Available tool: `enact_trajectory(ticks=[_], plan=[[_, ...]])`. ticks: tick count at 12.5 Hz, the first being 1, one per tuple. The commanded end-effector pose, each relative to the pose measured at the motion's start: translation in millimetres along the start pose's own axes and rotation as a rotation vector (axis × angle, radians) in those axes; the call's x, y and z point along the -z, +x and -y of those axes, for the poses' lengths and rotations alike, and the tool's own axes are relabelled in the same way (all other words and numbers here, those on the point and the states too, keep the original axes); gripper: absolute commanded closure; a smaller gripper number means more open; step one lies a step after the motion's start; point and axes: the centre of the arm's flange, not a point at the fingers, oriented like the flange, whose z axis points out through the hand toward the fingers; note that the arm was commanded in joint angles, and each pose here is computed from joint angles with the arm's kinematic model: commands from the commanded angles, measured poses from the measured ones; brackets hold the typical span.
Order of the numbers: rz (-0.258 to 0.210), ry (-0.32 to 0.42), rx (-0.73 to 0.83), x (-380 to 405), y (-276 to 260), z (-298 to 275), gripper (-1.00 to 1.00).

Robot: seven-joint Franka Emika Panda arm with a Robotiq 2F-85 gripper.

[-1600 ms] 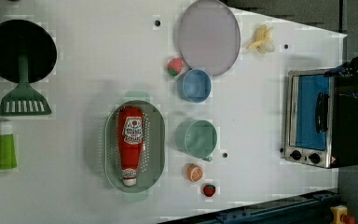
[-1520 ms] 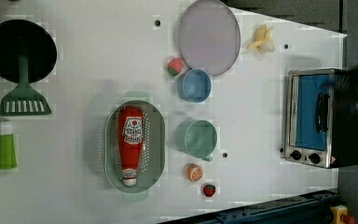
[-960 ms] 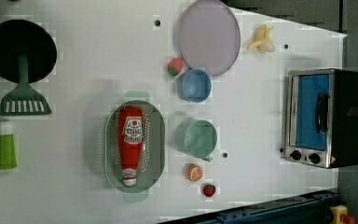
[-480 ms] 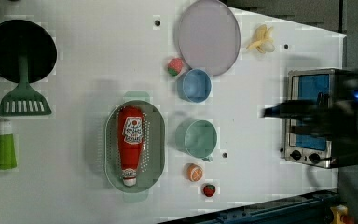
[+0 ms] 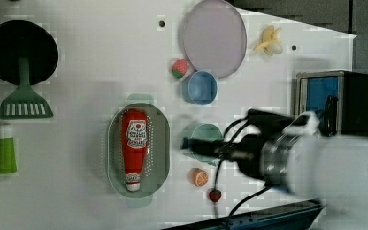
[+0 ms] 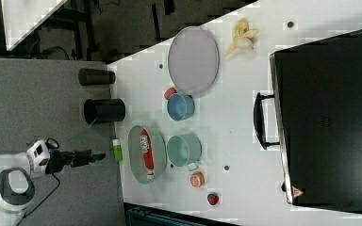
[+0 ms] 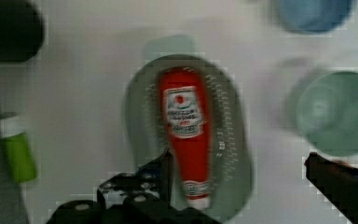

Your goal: Pick ketchup from strainer and place it on the table

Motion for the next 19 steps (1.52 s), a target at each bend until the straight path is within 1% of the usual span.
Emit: enact_trajectory(ticks=[1,2,3,4,5,6,8,10,13,17,18,19], plan=[[0.034,0.031,-0.018,-55.3,-12.1,11.0,-1.00],[0.029,0.053,-0.002,-75.0,-15.6,13.8,-1.00],[0.014,0.072,0.018,-93.2,-16.8,14.8,-1.00],[-0.004,0.083,0.036,-110.0,-16.6,14.3,-1.00],[-0.012,0.084,0.033,-126.9,-16.3,12.7,-1.00],[-0.010,0.083,0.015,-142.8,-16.7,12.4,-1.00],[0.015,0.071,-0.004,-175.7,-20.1,13.3,-1.00],[0.030,0.076,0.001,-204.5,-22.9,14.3,-1.00],[0.033,0.080,0.053,-238.7,-23.3,15.7,-1.00],[0.024,0.064,0.039,-265.9,-19.9,25.8,-1.00],[0.027,0.034,0.047,-275.0,-20.6,24.9,-0.92],[0.020,0.016,0.070,-282.6,-21.2,24.2,-0.68]])
